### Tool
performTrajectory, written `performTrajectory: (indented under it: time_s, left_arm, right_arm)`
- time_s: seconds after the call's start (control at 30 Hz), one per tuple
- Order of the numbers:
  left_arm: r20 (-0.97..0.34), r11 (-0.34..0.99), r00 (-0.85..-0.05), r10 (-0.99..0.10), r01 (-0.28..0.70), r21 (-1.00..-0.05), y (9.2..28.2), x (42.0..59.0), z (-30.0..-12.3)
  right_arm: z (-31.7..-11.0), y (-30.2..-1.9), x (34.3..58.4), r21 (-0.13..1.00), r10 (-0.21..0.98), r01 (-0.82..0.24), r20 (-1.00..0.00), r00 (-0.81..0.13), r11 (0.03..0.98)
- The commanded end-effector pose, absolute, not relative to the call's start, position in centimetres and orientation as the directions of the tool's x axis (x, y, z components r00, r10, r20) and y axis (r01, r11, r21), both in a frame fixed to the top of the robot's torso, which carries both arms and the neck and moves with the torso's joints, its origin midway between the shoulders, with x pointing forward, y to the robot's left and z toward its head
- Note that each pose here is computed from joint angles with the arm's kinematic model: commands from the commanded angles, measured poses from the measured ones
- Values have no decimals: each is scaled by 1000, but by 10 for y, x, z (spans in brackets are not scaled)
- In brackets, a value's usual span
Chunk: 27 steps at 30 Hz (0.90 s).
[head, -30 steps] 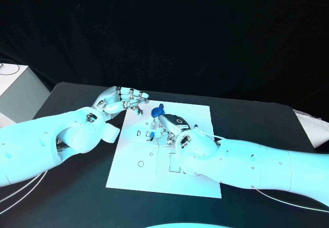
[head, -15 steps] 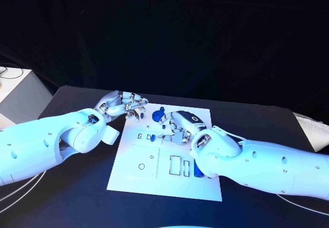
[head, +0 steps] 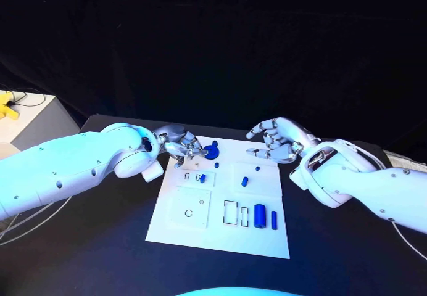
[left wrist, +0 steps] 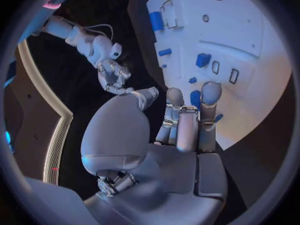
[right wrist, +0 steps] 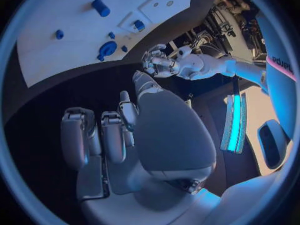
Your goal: Assemble the parts on the task board
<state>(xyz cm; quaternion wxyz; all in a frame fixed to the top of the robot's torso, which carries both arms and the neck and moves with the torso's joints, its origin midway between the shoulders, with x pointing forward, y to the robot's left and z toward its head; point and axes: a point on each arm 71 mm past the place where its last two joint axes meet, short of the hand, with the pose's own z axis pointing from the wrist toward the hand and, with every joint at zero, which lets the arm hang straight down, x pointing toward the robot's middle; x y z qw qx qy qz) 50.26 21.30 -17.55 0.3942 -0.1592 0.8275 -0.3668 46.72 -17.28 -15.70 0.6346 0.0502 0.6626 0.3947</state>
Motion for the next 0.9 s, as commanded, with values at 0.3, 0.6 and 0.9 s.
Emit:
performTrajectory:
  time_s: [0.3,0.6,0.9]
  left_arm:
    - [-681,952,-717,-149,82,-295,203,514,-188]
    - [-694,969,-719,-44,137,-204,186,519,-190]
    - [-677,971,-736,-7,157,-182,176,520,-195]
  right_arm:
    - [-159,-207,486,726,704,-276,-684,-190,630]
    - [-160,-214,492,732,713,-237,-679,-178,638]
    - [-161,-214,494,733,711,-223,-679,-181,643]
